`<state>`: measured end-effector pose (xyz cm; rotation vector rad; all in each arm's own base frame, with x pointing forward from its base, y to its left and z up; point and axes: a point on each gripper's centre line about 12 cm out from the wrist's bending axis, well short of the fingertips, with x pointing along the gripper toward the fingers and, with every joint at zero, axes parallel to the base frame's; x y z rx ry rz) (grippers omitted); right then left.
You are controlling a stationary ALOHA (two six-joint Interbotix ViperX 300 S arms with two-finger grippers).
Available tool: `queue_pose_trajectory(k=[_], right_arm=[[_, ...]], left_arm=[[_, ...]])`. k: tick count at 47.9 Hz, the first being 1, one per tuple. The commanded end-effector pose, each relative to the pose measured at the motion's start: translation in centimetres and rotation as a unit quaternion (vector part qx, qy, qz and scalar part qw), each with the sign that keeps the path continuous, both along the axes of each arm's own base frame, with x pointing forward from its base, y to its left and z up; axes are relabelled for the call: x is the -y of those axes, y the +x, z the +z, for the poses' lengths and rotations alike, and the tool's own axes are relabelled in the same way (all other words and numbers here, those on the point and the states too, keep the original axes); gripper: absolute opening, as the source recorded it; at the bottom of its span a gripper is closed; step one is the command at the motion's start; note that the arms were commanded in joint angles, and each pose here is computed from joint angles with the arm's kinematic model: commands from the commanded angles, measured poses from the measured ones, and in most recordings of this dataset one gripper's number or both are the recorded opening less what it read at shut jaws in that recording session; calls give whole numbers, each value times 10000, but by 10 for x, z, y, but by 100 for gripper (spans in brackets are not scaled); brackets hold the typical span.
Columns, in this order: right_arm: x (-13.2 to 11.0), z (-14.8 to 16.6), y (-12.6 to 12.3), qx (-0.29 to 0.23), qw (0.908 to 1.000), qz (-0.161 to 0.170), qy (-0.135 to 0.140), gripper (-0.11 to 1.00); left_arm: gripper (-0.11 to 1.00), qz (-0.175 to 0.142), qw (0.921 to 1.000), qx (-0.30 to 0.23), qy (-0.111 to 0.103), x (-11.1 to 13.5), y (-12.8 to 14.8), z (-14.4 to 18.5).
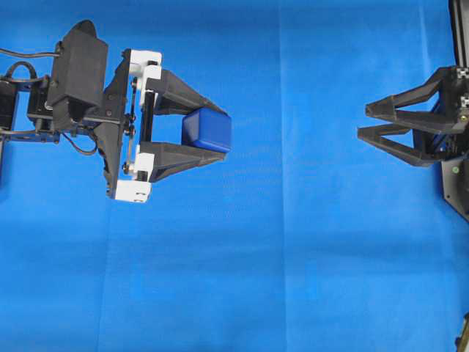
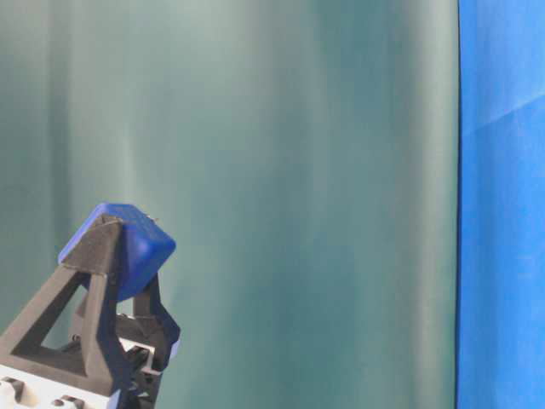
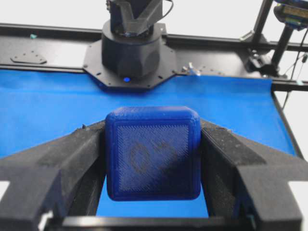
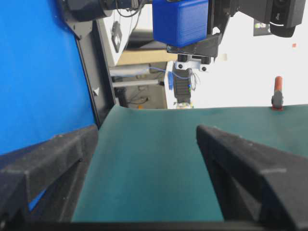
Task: Handover the blue block to the right arm after grasping it with the left arm, then place it in the designated position.
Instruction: 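Move the open right gripper toward the cube held by the left gripper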
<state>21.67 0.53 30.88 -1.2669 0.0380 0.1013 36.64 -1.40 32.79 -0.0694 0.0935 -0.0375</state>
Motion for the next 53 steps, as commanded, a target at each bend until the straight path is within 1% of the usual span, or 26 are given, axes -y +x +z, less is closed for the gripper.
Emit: queue_pose_trajectory(k=[1,15,29,39,48,53], right_arm=[[-1,11,1,146,9999,30,2,96],[-1,10,2,127,9999,35,18,96],[-3,13,9,162,9998,149,11,96],[-4,17,30,31,9998,204,23,96],[-9,25,64,4,9991,415,72,96],[-10,29,81,-26,9990,445,80,96]], left_arm=[[49,10,9998,222,-23,-1,-2,14],[49,10,9998,222,-23,-1,-2,14],[49,10,9997,221,-31,-1,-2,14],[49,10,9998,214,-31,-1,-2,14],[49,10,9997,221,-31,-1,-2,14],[49,11,9997,221,-39,-1,-2,14]])
